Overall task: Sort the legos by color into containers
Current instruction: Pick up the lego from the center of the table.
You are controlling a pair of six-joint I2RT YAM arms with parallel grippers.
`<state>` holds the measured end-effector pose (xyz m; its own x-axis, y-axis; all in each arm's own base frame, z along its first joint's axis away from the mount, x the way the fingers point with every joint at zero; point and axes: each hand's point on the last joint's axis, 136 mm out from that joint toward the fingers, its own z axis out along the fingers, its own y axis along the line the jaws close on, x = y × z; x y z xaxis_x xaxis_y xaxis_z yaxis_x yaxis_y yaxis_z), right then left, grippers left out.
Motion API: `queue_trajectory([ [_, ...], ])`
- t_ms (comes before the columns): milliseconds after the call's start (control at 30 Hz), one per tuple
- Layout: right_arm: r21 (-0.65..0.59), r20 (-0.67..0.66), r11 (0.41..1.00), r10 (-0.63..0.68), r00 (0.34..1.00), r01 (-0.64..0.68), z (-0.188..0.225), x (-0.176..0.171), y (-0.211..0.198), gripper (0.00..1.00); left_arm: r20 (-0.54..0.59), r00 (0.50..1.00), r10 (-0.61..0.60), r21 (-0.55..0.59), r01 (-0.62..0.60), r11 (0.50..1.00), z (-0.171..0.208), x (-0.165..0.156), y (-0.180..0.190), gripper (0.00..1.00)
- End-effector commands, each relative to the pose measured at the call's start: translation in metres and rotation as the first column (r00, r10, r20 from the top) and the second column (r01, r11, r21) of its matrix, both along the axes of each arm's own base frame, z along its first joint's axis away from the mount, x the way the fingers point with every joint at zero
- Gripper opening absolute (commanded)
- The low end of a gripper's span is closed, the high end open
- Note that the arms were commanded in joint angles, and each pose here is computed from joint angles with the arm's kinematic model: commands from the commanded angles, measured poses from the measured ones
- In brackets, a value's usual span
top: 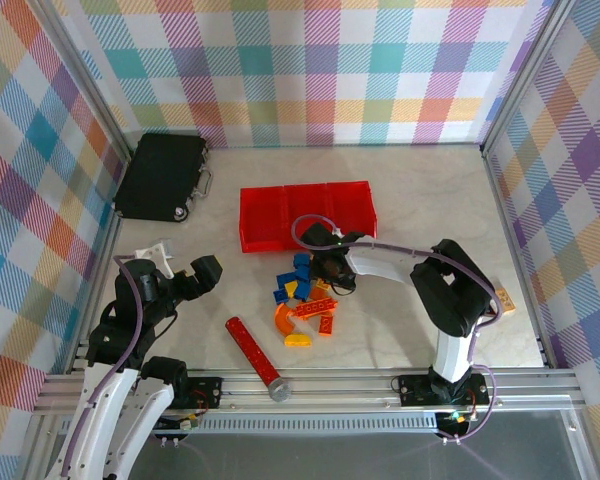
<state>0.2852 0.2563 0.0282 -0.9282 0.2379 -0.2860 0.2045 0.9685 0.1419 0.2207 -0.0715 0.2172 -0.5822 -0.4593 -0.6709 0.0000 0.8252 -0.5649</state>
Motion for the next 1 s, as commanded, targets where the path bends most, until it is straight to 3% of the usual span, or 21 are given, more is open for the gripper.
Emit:
queue_trajectory([
  [0,-0.043,0.005,0.999,0.011,1.000,-0.010,-0.002,0.000,-0.003,0.68,0.023,0.999,-0.033,-0.010,0.033,0.999,0.002,0.001,-0.006,1.00],
  [467,-0.089,0.036,0.993,0.075,0.997,-0.072,0.001,0.000,-0.011,0.41,0.015,0.999,-0.039,-0.017,0.039,0.999,-0.001,0.001,-0.008,1.00],
  [633,-0.117,0.045,0.989,0.093,0.995,-0.087,0.008,-0.004,-0.021,0.35,0.014,0.999,-0.039,-0.019,0.039,0.999,0.000,0.000,-0.008,1.00],
  [967,-0.093,0.201,0.975,0.216,0.956,-0.200,0.091,0.002,-0.023,0.33,0.006,0.999,-0.036,-0.017,0.036,0.999,0.002,-0.003,-0.007,1.00],
])
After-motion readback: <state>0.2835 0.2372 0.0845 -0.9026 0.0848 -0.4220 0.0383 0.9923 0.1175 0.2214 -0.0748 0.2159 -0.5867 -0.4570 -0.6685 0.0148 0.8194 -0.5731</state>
